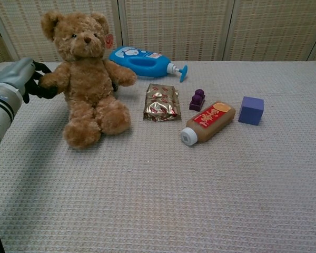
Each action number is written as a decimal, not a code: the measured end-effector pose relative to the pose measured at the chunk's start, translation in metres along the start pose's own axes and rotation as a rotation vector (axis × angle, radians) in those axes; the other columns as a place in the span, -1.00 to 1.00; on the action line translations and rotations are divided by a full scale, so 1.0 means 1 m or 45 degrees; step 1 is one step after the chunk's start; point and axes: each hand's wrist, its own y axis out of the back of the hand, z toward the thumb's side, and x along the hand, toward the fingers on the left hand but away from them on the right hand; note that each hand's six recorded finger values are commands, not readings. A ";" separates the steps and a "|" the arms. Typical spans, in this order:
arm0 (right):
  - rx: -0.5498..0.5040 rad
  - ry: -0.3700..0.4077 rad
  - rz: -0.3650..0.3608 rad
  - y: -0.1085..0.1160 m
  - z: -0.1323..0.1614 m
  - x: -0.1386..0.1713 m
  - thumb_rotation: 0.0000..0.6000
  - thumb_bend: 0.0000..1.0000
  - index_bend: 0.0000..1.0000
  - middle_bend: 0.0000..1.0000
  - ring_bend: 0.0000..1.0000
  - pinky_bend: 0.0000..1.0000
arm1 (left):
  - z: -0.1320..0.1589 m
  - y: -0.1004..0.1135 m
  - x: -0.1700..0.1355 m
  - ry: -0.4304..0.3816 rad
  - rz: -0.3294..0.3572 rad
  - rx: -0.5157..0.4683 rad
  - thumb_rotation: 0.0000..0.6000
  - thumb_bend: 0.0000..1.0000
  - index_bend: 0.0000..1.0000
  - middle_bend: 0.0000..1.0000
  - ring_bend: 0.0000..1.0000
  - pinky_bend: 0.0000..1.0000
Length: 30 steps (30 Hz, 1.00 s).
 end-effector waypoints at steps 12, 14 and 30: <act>-0.002 0.003 -0.003 0.001 0.000 0.001 1.00 -0.66 -1.00 -1.00 -1.00 -1.00 | -0.001 0.001 -0.002 -0.042 0.018 0.010 1.00 -0.04 -0.14 0.14 0.03 0.44; -0.002 0.001 -0.004 0.001 0.000 0.000 1.00 -0.66 -1.00 -1.00 -1.00 -1.00 | -0.004 -0.001 -0.002 -0.040 0.007 0.022 1.00 -0.05 -0.14 0.14 0.03 0.44; 0.010 0.028 -0.018 0.000 0.001 -0.001 1.00 -0.66 -1.00 -1.00 -1.00 -1.00 | -0.030 0.035 -0.025 -0.448 0.082 0.299 1.00 -0.19 -0.87 -0.82 -0.57 0.25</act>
